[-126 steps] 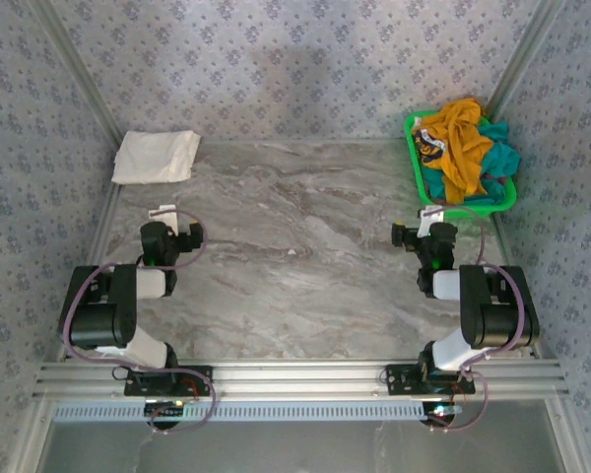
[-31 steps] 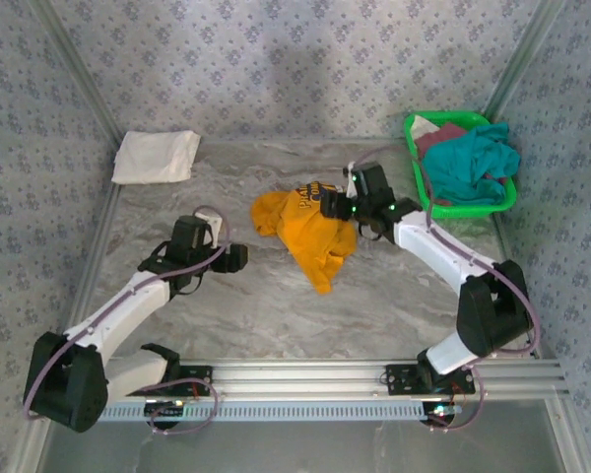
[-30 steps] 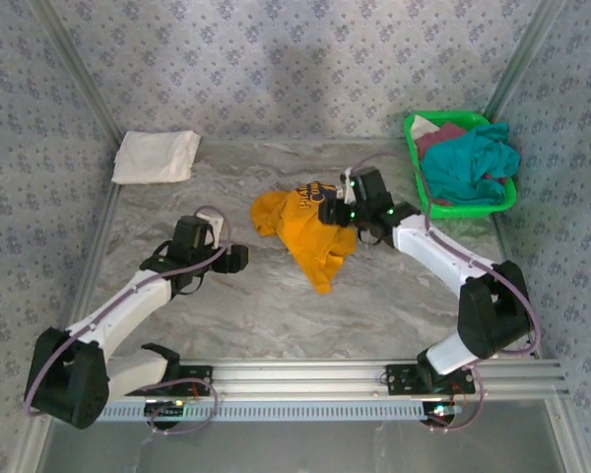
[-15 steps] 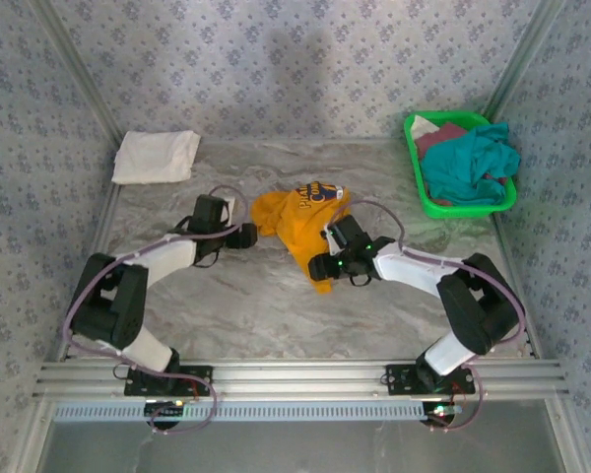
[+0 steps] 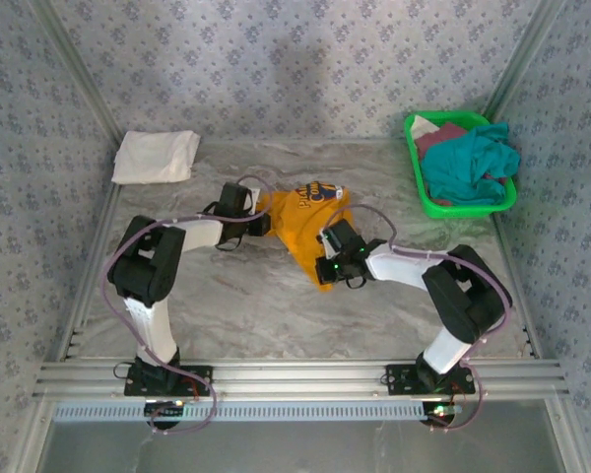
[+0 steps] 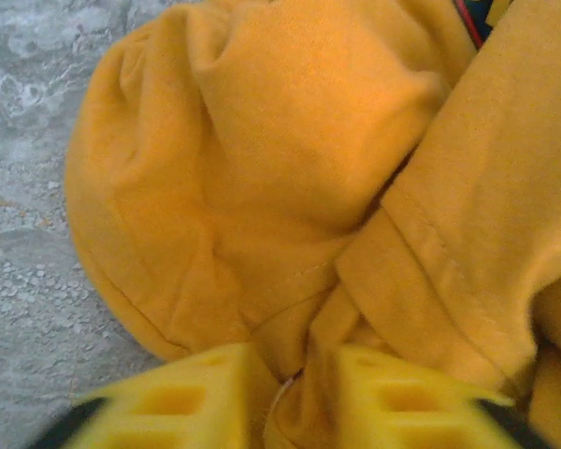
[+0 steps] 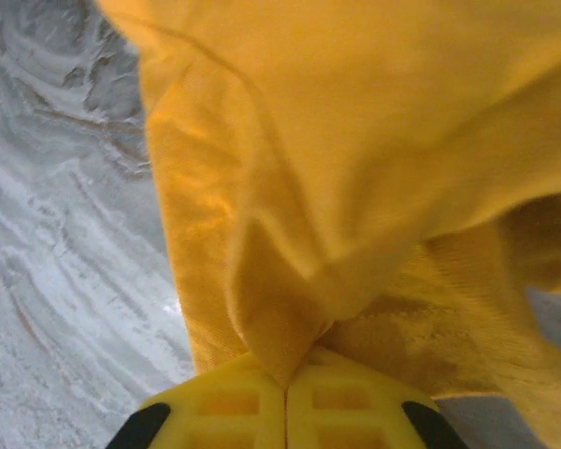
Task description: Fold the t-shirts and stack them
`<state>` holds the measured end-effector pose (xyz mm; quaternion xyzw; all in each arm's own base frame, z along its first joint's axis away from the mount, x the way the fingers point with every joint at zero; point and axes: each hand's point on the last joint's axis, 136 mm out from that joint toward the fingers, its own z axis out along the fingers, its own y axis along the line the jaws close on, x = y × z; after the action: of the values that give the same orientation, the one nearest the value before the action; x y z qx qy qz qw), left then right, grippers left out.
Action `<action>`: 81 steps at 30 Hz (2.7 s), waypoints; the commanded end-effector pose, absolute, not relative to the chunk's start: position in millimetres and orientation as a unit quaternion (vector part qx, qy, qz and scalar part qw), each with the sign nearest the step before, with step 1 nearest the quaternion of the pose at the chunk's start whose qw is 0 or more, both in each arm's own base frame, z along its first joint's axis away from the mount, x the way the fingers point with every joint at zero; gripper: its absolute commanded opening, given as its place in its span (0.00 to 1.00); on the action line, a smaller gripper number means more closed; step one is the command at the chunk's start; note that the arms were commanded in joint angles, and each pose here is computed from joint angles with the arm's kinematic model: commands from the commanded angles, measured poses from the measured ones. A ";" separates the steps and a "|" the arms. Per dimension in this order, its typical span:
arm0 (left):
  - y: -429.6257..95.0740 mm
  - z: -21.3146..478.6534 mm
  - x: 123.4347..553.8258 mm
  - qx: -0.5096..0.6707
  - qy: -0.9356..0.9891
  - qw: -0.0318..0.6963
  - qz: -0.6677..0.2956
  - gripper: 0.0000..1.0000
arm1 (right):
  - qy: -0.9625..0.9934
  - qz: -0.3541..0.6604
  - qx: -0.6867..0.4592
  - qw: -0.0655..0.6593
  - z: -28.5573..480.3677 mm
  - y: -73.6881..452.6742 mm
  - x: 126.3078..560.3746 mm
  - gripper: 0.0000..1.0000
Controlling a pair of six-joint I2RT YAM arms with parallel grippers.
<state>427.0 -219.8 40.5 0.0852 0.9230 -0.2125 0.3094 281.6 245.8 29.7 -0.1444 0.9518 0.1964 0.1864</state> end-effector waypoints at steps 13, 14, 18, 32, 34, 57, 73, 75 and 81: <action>-138.8 182.5 426.3 0.008 0.877 0.455 -0.155 0.00 | 0.867 0.244 -0.067 0.430 215.2 166.8 332.7 0.00; -133.2 199.0 423.2 0.011 0.871 0.470 -0.145 0.00 | 0.855 0.239 -0.073 0.454 230.9 162.7 331.4 0.00; -116.2 256.2 404.1 0.017 0.844 0.521 -0.123 0.00 | 0.805 0.231 -0.108 0.535 286.0 156.5 321.8 0.00; -121.8 421.3 342.9 0.099 0.758 0.622 -0.168 0.00 | 0.676 0.169 -0.157 0.699 454.8 135.2 292.0 0.00; -125.8 436.2 335.9 0.114 0.750 0.627 -0.177 0.00 | 0.663 0.170 -0.157 0.711 481.8 134.2 288.7 0.00; -158.6 404.7 384.2 0.162 0.785 0.577 -0.155 0.00 | 0.769 0.123 0.005 0.628 419.4 86.4 371.7 0.00; -127.8 288.2 437.0 0.051 0.870 0.481 -0.099 0.80 | 0.863 0.124 0.087 0.482 310.6 73.8 486.9 0.60; -122.5 260.2 412.8 0.037 0.886 0.451 -0.103 0.79 | 0.865 0.124 0.079 0.480 306.0 79.6 478.2 0.72; -107.9 155.7 338.6 -0.004 0.948 0.301 -0.098 0.72 | 0.863 0.162 -0.018 0.478 281.5 139.4 417.4 0.73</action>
<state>370.3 -119.0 197.4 0.0366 0.9214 -0.1059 0.3722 447.1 101.9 278.9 0.0468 0.8732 0.1271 0.4682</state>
